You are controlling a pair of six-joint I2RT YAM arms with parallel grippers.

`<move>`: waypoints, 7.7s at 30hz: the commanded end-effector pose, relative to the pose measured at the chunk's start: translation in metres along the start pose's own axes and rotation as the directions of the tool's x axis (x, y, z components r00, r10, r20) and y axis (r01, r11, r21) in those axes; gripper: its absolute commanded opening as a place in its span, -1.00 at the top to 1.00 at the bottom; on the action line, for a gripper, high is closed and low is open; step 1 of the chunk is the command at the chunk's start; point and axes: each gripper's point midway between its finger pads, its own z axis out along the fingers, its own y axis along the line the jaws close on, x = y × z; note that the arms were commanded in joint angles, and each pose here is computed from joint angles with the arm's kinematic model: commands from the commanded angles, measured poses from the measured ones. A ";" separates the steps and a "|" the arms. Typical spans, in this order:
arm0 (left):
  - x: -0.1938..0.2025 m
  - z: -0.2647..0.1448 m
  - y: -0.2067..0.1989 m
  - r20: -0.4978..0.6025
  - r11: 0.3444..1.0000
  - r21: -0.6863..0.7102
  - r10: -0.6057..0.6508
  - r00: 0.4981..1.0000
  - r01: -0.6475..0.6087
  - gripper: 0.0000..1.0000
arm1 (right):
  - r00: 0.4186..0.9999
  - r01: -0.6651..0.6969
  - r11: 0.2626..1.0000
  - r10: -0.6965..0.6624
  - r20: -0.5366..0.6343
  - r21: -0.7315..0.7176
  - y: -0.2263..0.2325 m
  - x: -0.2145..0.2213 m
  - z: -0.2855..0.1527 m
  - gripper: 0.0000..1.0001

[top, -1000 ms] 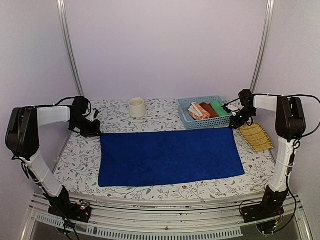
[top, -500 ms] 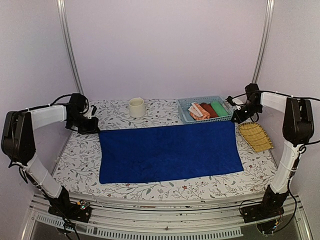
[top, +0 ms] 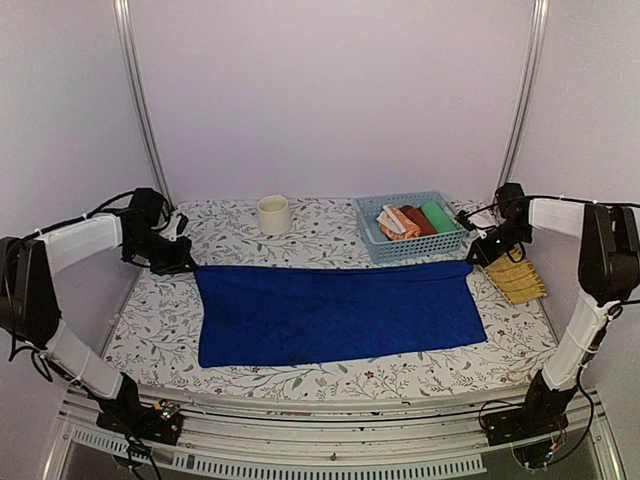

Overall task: Roll the towels
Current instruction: Fold the towel at the center of the board, then pick up the towel from the center of the board, then place the towel at the center of the board, then move the towel to the center of the board.

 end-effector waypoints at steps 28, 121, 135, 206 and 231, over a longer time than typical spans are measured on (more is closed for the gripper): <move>0.123 -0.002 0.017 -0.405 0.975 -0.111 -0.223 0.887 0.194 1.00 | 0.988 0.141 0.989 -0.143 -0.064 -0.039 0.053 0.099 -0.045 0.94; 0.104 0.051 0.013 -0.377 0.994 -0.094 -0.086 0.922 0.055 0.34 | 0.971 0.044 0.987 -0.079 -0.225 -0.153 0.028 0.086 0.020 0.16; 0.111 0.059 0.010 -0.370 0.996 -0.057 -0.089 0.925 0.073 0.36 | 0.955 0.036 0.973 -0.101 -0.279 -0.229 0.041 0.103 0.031 0.30; -0.061 0.065 0.037 0.120 0.984 -0.157 -0.067 0.991 0.085 0.87 | 0.998 -0.062 0.997 0.062 -0.001 -0.048 -0.030 -0.019 0.032 0.93; 0.024 0.101 -0.012 -0.142 0.995 -0.054 -0.090 0.986 0.083 0.76 | 0.989 -0.004 0.985 -0.021 -0.143 -0.174 0.050 0.043 0.032 0.44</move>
